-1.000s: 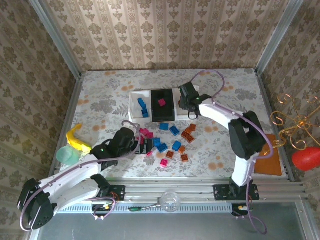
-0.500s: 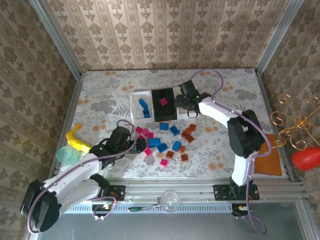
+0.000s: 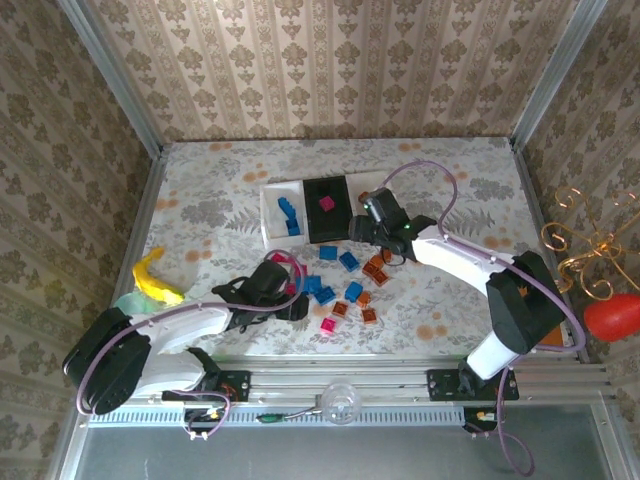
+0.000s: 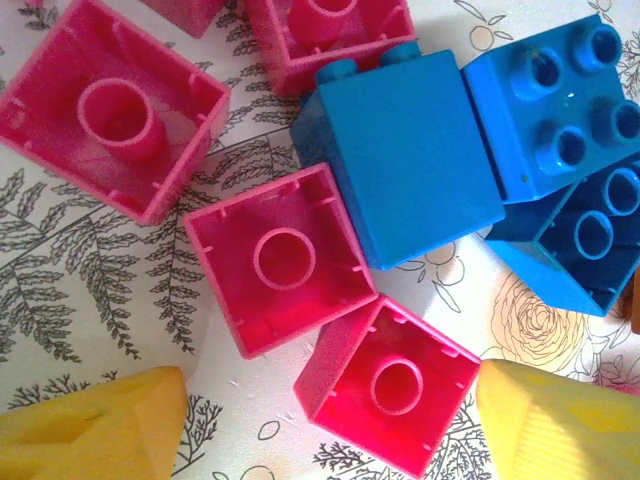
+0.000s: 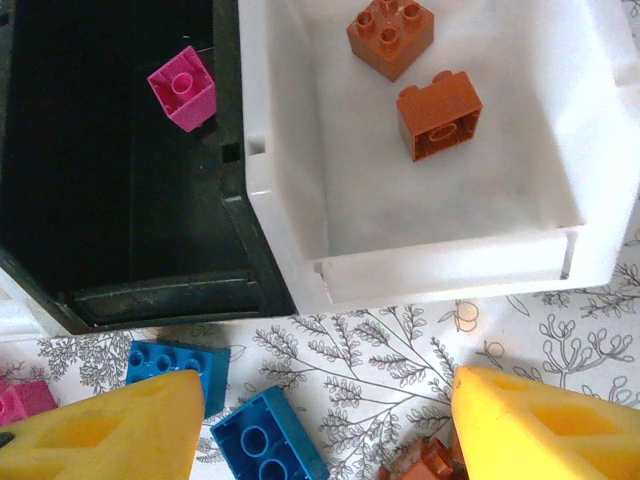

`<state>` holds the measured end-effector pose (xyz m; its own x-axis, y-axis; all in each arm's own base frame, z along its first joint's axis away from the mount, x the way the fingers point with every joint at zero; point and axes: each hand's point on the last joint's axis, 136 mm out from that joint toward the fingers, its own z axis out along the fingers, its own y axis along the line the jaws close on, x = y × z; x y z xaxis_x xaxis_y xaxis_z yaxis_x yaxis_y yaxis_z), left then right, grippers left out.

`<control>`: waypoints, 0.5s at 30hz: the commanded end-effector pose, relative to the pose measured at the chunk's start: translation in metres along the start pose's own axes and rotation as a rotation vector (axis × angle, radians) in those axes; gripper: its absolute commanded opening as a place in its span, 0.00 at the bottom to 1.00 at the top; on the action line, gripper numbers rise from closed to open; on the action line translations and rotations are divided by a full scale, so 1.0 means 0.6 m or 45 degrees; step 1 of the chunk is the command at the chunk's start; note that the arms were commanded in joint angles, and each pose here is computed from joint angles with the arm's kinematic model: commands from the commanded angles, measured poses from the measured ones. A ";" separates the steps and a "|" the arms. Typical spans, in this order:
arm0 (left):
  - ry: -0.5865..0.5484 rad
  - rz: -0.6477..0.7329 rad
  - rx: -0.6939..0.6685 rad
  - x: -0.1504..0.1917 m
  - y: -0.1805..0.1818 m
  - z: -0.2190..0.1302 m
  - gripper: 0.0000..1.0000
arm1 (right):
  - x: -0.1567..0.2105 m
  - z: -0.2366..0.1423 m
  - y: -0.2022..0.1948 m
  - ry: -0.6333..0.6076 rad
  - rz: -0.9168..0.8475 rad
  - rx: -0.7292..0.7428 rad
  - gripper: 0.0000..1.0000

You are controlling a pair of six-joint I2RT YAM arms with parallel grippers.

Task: Sort the legos into containers by color
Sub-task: Pick up the lego from the middle-left of the table.

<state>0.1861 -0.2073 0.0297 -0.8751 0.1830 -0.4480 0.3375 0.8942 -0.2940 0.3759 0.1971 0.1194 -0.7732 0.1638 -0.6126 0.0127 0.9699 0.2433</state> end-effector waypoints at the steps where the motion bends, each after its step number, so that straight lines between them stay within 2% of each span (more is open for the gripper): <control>1: -0.017 0.029 -0.035 -0.010 -0.001 0.005 0.76 | -0.021 -0.021 0.003 -0.073 0.042 -0.025 0.68; 4: 0.002 0.053 -0.034 -0.010 -0.009 0.018 0.76 | -0.021 -0.024 0.003 -0.076 0.048 -0.032 0.68; 12: 0.021 0.079 -0.049 -0.014 -0.016 0.031 0.59 | -0.017 -0.030 -0.003 -0.080 0.050 -0.024 0.68; 15: 0.032 0.081 -0.063 -0.007 -0.014 0.024 0.59 | -0.015 -0.030 -0.004 -0.077 0.049 -0.024 0.68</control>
<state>0.1988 -0.2164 0.0231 -0.8604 0.2265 -0.4566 0.3536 0.9105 -0.2146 0.3728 0.1950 0.1306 -0.7510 0.1921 -0.6318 0.0152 0.9615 0.2743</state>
